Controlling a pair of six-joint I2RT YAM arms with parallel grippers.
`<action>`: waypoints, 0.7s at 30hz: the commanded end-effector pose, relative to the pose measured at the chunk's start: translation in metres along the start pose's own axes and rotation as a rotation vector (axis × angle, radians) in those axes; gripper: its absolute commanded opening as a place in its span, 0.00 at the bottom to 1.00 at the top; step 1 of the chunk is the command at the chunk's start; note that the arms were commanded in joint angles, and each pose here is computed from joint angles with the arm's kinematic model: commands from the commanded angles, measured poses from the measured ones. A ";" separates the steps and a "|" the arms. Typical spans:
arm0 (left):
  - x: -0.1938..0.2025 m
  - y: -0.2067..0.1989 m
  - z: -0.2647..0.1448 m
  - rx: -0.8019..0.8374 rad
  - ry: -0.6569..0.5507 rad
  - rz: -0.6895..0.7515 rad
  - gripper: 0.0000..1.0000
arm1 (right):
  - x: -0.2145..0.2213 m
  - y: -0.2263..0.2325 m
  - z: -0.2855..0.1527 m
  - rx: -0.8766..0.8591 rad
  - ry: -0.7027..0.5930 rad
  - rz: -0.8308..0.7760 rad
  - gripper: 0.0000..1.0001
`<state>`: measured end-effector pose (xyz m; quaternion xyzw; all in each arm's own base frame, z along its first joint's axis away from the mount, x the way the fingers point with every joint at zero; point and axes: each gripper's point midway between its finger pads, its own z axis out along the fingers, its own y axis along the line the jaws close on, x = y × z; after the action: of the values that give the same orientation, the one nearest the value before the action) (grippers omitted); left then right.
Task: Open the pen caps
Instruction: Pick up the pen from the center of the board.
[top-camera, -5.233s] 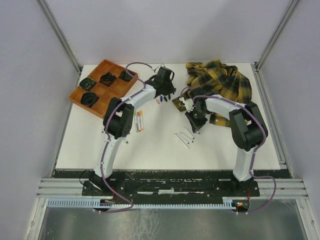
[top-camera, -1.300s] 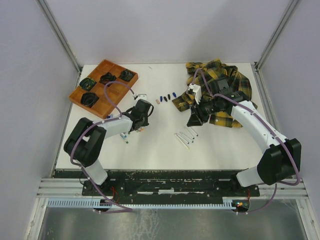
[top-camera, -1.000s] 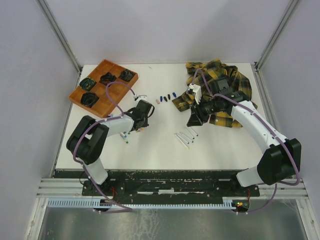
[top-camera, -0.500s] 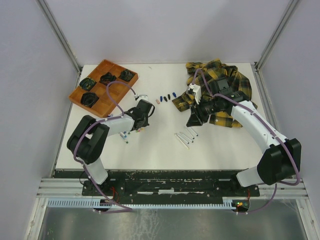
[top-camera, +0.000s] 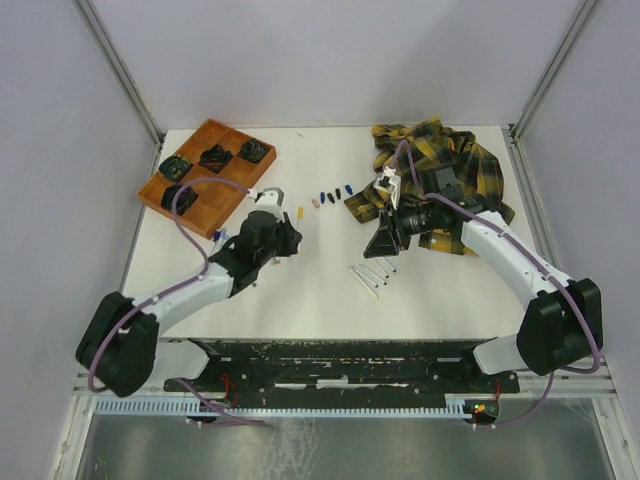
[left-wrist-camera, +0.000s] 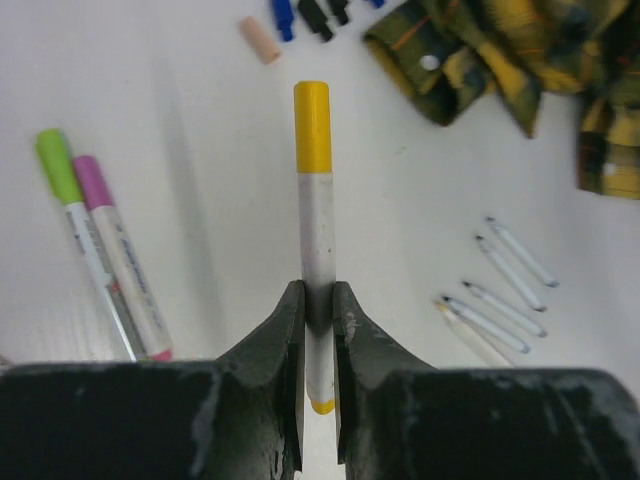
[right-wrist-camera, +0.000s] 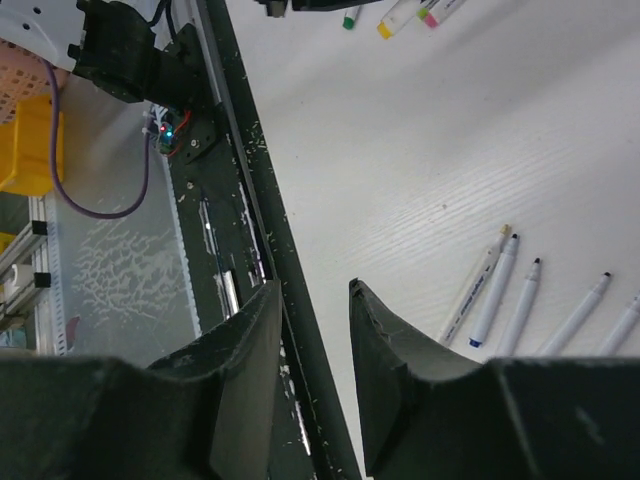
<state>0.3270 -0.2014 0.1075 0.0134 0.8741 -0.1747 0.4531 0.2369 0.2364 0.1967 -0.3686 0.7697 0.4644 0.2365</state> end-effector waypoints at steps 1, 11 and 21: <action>-0.042 -0.061 -0.041 0.358 -0.230 -0.174 0.03 | -0.034 0.024 0.000 -0.124 -0.166 -0.016 0.41; -0.068 -0.103 -0.126 0.740 -0.504 -0.358 0.03 | -0.053 0.029 0.010 -0.215 -0.436 0.037 0.61; -0.075 -0.132 -0.149 0.834 -0.616 -0.394 0.03 | -0.048 0.065 0.032 -0.312 -0.432 -0.058 0.63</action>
<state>0.2318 -0.2706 0.2501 0.0015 0.6027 -0.5573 0.5712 0.2246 0.2906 0.2196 -0.2793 0.6617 0.6250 0.3059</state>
